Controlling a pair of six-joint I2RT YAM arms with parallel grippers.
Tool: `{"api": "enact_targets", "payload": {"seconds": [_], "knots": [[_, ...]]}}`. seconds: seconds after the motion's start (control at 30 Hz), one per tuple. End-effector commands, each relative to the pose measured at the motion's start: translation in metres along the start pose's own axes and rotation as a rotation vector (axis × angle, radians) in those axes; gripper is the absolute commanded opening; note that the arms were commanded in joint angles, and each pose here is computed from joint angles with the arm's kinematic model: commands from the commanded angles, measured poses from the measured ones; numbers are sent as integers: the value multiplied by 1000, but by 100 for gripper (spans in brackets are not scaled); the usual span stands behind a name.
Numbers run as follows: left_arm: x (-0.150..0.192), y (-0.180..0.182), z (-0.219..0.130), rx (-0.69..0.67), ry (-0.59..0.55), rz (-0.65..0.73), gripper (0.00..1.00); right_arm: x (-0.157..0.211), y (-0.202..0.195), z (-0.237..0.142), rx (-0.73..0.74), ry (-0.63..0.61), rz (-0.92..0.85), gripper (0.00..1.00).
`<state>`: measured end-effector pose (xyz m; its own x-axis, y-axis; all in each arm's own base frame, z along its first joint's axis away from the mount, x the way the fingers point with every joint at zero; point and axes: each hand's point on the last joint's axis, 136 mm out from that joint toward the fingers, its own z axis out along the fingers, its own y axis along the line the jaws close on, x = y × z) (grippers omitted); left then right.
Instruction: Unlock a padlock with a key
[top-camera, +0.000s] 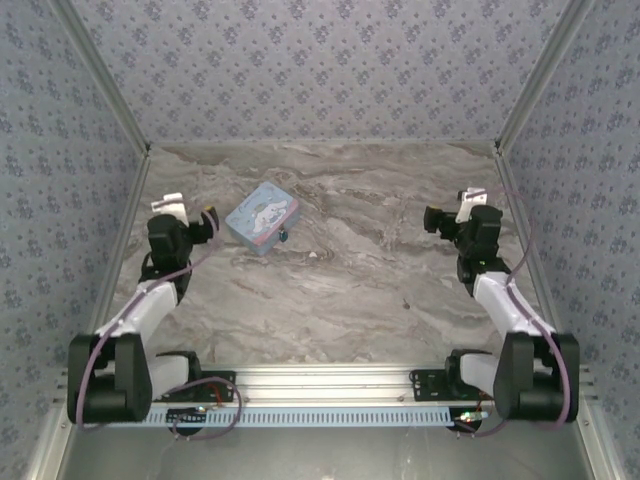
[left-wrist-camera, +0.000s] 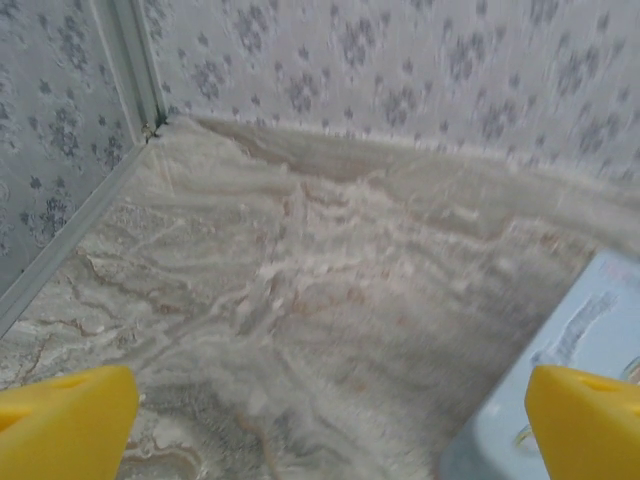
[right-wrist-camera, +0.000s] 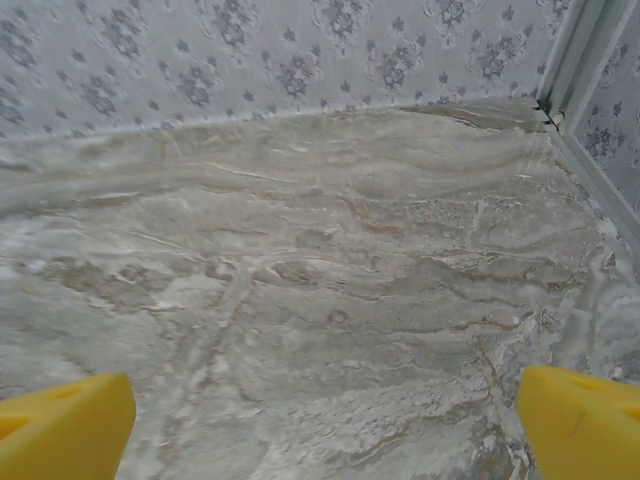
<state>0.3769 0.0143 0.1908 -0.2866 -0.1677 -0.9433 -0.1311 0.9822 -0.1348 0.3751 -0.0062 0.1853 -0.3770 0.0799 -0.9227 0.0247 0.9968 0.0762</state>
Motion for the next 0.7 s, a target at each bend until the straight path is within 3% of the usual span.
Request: {"api": "enact_targets", "payload": {"seconds": [0.0, 0.17, 0.37, 0.5, 0.67], "knots": [[5, -6, -16, 3, 148, -216, 99, 35, 16, -25, -30, 216, 114, 100], [3, -58, -36, 191, 235, -359, 99, 78, 50, -63, -46, 468, 211, 88], [26, -140, -52, 383, 317, -309, 99, 154, 66, -99, 18, 777, 160, 75], [35, -174, -52, 448, 338, -266, 100, 189, 67, -108, 38, 888, 226, 62], [44, -198, -47, 485, 367, -206, 99, 203, 73, -106, 64, 943, 295, 56]]}}
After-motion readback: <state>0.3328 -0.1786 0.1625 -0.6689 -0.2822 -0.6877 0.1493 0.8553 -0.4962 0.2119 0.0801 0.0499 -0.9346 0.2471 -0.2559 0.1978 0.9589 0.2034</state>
